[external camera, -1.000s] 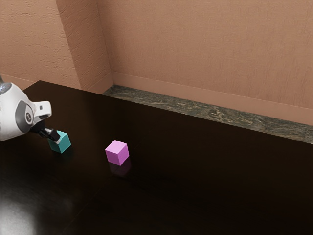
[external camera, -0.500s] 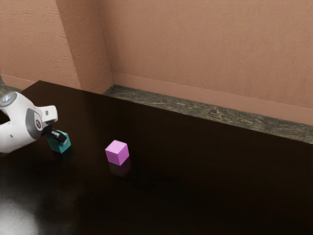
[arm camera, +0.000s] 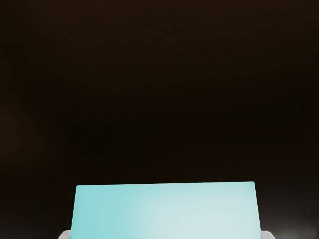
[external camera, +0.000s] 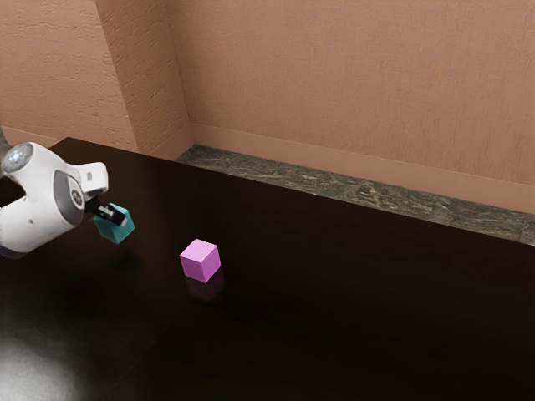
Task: Pick up the blue block with one arm, and put the blue block on the pink block with one arm
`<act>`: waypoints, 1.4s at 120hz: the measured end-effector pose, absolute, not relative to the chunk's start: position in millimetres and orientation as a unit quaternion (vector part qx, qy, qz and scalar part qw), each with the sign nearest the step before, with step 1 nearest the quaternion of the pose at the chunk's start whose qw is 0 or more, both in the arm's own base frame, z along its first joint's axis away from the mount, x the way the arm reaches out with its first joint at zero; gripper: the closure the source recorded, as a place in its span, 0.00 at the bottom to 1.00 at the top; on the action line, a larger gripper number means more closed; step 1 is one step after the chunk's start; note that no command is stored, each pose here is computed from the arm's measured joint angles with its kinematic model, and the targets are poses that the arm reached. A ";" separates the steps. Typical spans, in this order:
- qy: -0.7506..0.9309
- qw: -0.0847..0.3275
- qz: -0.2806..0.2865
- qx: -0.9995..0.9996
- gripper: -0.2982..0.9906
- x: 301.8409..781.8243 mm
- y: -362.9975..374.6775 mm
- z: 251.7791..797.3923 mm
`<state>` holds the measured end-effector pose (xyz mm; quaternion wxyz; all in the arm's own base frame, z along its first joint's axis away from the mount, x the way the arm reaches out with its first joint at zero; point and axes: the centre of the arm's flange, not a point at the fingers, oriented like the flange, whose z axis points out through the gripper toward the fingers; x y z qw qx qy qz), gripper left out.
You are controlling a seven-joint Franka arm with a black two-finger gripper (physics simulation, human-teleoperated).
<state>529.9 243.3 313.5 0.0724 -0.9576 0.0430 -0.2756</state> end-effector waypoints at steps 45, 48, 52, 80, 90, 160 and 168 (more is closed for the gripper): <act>0.040 0.033 -0.314 -0.948 0.56 516.6 151.0 362.0; 0.043 0.033 -0.315 -0.948 0.56 510.7 145.0 365.3; 0.047 0.032 -0.314 -0.948 0.55 506.1 137.9 366.6; 0.075 0.014 -0.314 -0.946 0.55 511.6 93.3 364.2; 0.085 0.007 -0.314 -0.946 0.54 517.8 78.1 361.1; 0.074 -0.014 -0.310 -0.948 0.55 537.7 51.9 342.8; 0.068 -0.015 -0.310 -0.948 0.54 538.0 54.3 342.1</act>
